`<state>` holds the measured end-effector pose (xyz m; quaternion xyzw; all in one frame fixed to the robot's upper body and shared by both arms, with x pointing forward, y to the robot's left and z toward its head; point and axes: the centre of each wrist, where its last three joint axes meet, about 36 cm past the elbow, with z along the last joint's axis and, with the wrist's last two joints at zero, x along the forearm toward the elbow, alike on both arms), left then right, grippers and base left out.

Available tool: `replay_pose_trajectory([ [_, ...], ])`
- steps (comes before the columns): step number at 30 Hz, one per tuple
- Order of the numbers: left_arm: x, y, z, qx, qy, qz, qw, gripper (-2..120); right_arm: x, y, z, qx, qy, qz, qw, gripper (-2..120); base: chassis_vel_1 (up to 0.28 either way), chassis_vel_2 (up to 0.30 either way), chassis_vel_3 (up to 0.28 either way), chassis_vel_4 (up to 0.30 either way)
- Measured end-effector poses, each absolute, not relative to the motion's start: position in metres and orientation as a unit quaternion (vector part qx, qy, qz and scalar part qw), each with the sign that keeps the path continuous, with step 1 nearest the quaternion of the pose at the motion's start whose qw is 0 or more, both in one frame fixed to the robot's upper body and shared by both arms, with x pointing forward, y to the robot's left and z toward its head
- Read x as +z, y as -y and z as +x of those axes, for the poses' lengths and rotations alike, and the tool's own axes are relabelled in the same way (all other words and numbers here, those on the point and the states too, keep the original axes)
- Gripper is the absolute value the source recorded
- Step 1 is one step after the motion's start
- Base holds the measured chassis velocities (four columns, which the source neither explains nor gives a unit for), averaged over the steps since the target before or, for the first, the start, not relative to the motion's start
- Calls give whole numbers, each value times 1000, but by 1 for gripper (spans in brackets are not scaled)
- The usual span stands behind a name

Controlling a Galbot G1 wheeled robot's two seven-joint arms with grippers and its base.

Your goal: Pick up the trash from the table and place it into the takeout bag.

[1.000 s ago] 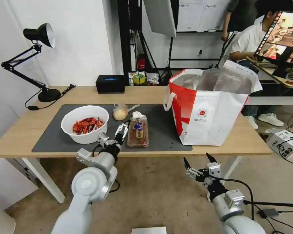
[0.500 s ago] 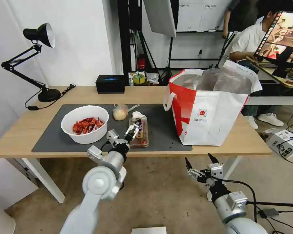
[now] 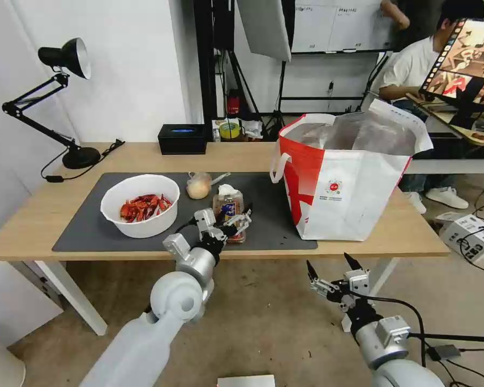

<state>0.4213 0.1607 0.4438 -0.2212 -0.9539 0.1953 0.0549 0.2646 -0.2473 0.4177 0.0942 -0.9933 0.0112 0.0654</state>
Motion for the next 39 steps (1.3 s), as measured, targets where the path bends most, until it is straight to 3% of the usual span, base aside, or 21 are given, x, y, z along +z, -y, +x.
replay_pose_trajectory([
  [3, 443, -185, 431, 121, 959, -253, 34, 89, 424, 245, 270, -34, 992, 104, 59, 100, 0, 0, 0, 0],
  [7, 444, -201, 433, 85, 958, -270, 32, 81, 428, 244, 275, -63, 991, 109, 52, 100, 0, 0, 0, 0],
  [9, 441, -215, 433, 57, 954, -293, 28, 71, 435, 245, 280, -93, 988, 118, 46, 100, 0, 0, 0, 0],
  [14, 438, -223, 432, 36, 949, -313, 21, 60, 441, 246, 285, -127, 983, 127, 45, 100, 0, 0, 0, 0],
  [16, 437, -226, 432, 26, 946, -322, 18, 51, 444, 247, 288, -147, 979, 132, 44, 100, 0, 0, 0, 0],
  [17, 433, -229, 433, 12, 942, -334, 14, 41, 448, 249, 293, -173, 974, 138, 43, 100, 0, 0, 0, 0],
  [28, 425, -241, 445, -32, 931, -364, 16, 3, 454, 253, 318, -240, 956, 161, 49, 100, 0, 0, 0, 0],
  [39, 414, -245, 456, -64, 927, -368, 22, 0, 449, 244, 341, -270, 941, 187, 77, 100, 0, 0, 0, 0],
])
